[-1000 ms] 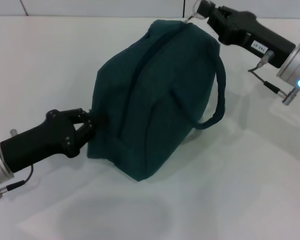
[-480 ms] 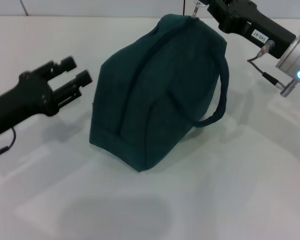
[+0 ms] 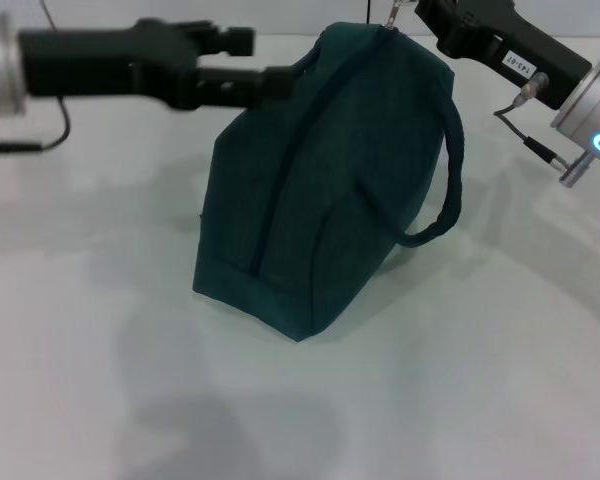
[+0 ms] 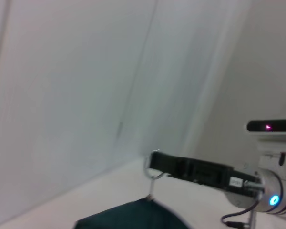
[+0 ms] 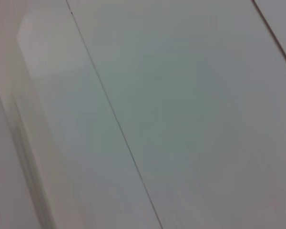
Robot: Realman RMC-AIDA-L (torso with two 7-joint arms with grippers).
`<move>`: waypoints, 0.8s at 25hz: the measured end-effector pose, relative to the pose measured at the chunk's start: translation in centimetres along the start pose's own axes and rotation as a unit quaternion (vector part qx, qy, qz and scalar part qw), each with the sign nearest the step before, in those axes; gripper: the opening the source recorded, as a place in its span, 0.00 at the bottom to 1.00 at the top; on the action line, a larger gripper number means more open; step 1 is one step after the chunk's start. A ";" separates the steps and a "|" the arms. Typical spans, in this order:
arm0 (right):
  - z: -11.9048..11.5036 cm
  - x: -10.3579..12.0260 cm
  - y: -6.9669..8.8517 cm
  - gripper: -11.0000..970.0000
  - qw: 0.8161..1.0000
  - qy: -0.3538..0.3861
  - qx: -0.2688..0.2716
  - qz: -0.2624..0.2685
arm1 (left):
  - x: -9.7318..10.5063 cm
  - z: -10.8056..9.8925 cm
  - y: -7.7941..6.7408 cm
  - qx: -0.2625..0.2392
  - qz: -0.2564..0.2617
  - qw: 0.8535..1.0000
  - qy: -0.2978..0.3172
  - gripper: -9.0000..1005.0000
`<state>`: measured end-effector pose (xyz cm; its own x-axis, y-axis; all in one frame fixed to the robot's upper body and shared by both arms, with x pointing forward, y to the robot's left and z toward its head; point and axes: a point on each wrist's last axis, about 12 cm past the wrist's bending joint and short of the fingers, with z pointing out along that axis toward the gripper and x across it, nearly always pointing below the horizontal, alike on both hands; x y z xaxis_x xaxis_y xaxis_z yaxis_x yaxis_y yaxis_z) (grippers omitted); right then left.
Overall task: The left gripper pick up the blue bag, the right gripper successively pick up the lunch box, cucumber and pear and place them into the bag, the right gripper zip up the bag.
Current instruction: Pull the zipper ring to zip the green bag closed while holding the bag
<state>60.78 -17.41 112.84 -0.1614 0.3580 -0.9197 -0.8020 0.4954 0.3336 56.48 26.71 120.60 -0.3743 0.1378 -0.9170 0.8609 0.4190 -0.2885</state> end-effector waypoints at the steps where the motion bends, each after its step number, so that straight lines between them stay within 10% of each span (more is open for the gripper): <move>1: 0.0 0.0 0.0 0.02 1.000 0.000 0.000 0.000 | -1.2 0.6 -0.4 -0.001 -0.003 1.000 0.018 0.85; 8: 0.0 0.1 0.0 0.02 1.000 0.000 0.000 0.003 | -6.5 5.3 -2.6 -0.044 -0.035 0.991 0.118 0.89; 20: -0.2 0.3 0.1 0.02 1.000 0.003 -0.001 0.006 | -6.4 8.5 -3.1 -0.092 -0.028 0.979 0.182 0.89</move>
<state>60.53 -17.42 112.58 -0.1735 0.3595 -0.9169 -0.8015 0.4894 0.3436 59.14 16.94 125.05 -0.5463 0.4057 -0.7328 0.7714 0.5847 -0.2513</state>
